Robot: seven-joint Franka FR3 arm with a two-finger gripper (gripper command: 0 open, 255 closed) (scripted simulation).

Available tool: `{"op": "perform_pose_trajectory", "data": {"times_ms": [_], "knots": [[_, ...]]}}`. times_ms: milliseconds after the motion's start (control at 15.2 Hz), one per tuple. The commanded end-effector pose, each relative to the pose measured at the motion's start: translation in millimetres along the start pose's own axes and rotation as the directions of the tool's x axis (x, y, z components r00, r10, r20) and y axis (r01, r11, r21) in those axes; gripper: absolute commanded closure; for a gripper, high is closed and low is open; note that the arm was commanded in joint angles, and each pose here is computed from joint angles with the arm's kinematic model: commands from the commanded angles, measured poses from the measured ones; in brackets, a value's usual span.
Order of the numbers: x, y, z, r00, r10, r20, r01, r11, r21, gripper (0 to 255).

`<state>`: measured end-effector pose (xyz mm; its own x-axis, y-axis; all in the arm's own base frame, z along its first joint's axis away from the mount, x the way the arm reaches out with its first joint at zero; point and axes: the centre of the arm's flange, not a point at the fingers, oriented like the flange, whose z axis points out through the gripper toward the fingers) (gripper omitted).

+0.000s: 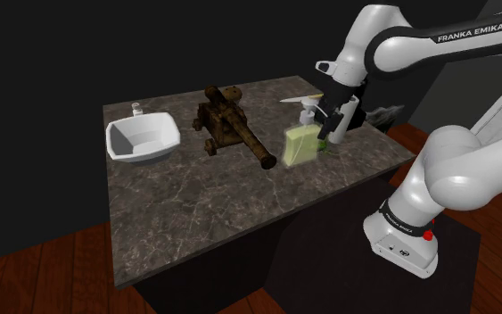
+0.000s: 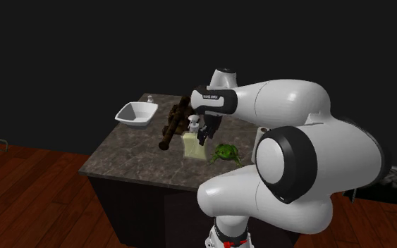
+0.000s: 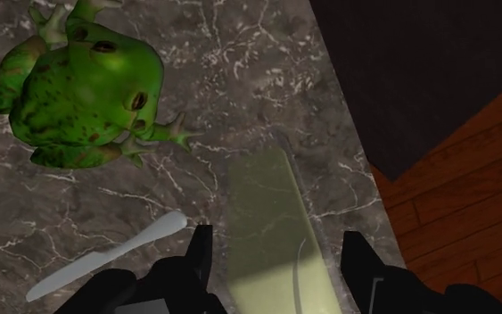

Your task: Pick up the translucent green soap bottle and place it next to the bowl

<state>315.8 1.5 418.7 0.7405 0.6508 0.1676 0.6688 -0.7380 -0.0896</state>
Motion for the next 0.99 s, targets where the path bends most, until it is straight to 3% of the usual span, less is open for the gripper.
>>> {"op": "perform_pose_trajectory", "data": {"times_ms": [0, 924], "knots": [[1.3, -0.4, -10.7, 1.000, 0.000, 0.000, 0.000, 1.000, 0.000, 255], [13.7, -7.1, -83.3, 1.000, 0.000, 0.000, 0.000, 1.000, 0.000, 255]]}}
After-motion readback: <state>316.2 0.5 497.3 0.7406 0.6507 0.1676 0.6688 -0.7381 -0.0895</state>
